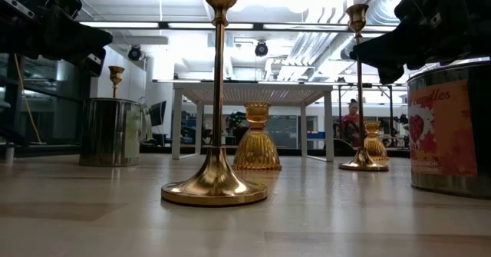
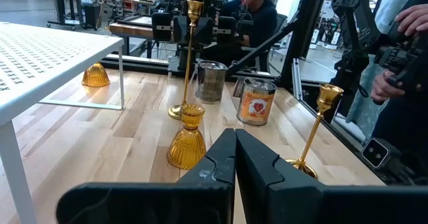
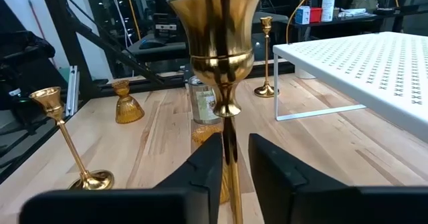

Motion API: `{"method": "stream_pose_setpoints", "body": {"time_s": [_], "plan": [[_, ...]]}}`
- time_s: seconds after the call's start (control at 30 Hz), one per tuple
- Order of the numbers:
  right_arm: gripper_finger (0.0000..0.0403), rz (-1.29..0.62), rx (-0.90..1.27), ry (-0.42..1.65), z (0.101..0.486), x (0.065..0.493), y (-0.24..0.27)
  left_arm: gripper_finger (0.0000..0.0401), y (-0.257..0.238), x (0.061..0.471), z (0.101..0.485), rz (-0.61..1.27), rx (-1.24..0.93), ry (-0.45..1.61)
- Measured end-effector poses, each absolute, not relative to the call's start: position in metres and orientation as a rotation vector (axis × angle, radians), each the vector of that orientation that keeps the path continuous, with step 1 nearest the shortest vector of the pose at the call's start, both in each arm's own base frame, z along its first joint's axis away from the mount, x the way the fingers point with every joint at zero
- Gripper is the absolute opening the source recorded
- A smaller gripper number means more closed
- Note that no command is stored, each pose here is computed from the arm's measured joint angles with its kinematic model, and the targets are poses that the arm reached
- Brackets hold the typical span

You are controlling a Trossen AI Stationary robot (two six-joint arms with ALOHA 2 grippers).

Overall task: Pick & Place candle stick holders
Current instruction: Put the middle gold candle holder on the shelf

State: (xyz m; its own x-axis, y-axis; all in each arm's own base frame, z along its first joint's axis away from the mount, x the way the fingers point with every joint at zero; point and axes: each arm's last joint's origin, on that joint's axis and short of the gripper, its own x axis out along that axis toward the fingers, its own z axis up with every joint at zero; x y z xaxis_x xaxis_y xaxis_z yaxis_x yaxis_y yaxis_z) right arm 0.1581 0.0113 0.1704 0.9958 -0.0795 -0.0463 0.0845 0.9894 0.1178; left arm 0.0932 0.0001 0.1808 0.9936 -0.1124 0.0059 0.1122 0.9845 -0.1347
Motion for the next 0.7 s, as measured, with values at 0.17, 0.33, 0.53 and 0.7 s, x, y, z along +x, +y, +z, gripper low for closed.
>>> {"method": "stream_pose_setpoints", "body": {"time_s": [0.17,0.33,0.53,0.7], "plan": [[0.0044,-0.082,0.12,0.042,0.1703,0.1581,0.0113,0.0,0.0001,0.0932,0.1808,-0.113,-0.135,0.002],[0.0028,-0.083,0.118,0.042,0.1703,0.1581,0.0112,0.0,0.0001,0.0932,0.1808,-0.113,-0.136,0.002],[0.0016,-0.083,0.116,0.04,0.1705,0.158,0.0113,0.0,0.0001,0.0932,0.181,-0.113,-0.135,0.001],[0.0016,-0.079,0.12,0.039,0.1765,0.1613,0.0117,0.0,0.0001,0.0932,0.1809,-0.113,-0.136,0.002]]}}
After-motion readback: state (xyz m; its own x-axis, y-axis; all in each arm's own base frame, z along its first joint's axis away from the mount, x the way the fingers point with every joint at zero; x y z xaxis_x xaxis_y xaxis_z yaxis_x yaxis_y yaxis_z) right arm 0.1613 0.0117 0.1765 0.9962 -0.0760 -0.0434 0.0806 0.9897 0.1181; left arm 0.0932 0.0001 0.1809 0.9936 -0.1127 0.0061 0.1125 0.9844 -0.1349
